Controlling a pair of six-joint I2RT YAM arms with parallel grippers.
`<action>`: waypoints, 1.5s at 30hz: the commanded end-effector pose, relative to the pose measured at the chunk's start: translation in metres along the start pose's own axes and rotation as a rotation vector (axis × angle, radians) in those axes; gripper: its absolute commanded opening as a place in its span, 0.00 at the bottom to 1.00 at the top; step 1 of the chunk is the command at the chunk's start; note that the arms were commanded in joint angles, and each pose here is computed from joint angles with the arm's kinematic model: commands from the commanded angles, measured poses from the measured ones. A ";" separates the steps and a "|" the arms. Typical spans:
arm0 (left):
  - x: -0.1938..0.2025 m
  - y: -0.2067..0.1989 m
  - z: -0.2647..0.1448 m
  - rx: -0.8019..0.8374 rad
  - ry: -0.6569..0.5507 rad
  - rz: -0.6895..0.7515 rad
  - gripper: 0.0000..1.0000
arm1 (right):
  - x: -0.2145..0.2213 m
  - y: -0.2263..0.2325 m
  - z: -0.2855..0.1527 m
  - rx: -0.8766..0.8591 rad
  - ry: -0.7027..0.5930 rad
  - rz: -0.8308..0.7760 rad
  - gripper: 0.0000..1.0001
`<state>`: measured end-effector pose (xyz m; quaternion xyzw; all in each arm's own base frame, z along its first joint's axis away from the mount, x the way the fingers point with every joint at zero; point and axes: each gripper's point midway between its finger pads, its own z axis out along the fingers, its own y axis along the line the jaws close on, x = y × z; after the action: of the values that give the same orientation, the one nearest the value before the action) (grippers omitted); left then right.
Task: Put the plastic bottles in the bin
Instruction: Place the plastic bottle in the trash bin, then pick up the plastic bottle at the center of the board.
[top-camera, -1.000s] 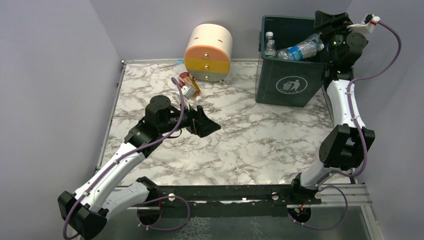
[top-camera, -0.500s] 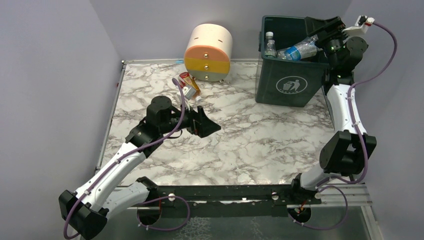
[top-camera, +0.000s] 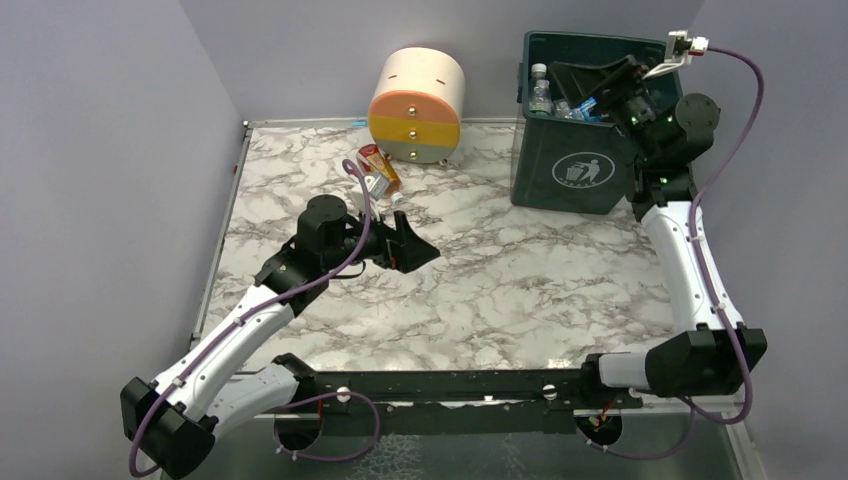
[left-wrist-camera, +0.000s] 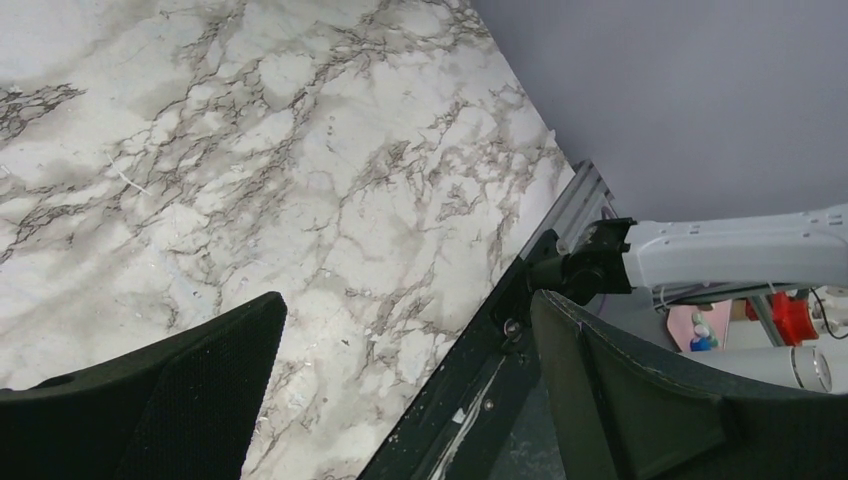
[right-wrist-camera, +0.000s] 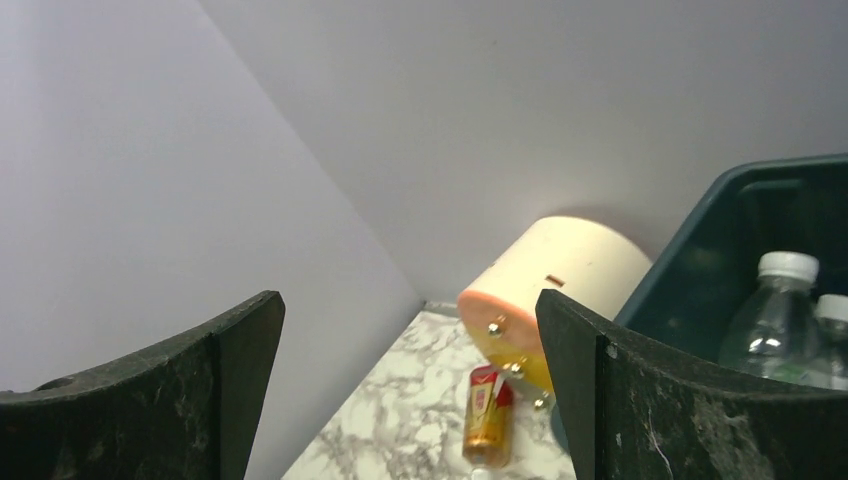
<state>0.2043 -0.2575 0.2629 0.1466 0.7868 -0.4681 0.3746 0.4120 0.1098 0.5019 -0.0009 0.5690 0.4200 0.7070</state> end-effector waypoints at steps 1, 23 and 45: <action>-0.008 0.005 -0.002 -0.025 -0.053 -0.011 0.99 | 0.031 0.031 -0.020 -0.085 0.107 0.000 1.00; 0.007 0.016 -0.026 -0.065 -0.165 -0.084 0.99 | 0.153 0.093 -0.146 -0.229 0.491 0.179 0.99; 0.023 0.028 -0.041 -0.119 -0.208 -0.214 0.99 | 0.224 0.079 -0.196 -0.221 0.680 0.337 1.00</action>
<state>0.1827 -0.2169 0.2392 0.0057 0.7799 -0.4812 0.4003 0.2176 0.1936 0.2949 -0.1065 0.7167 0.5465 0.4199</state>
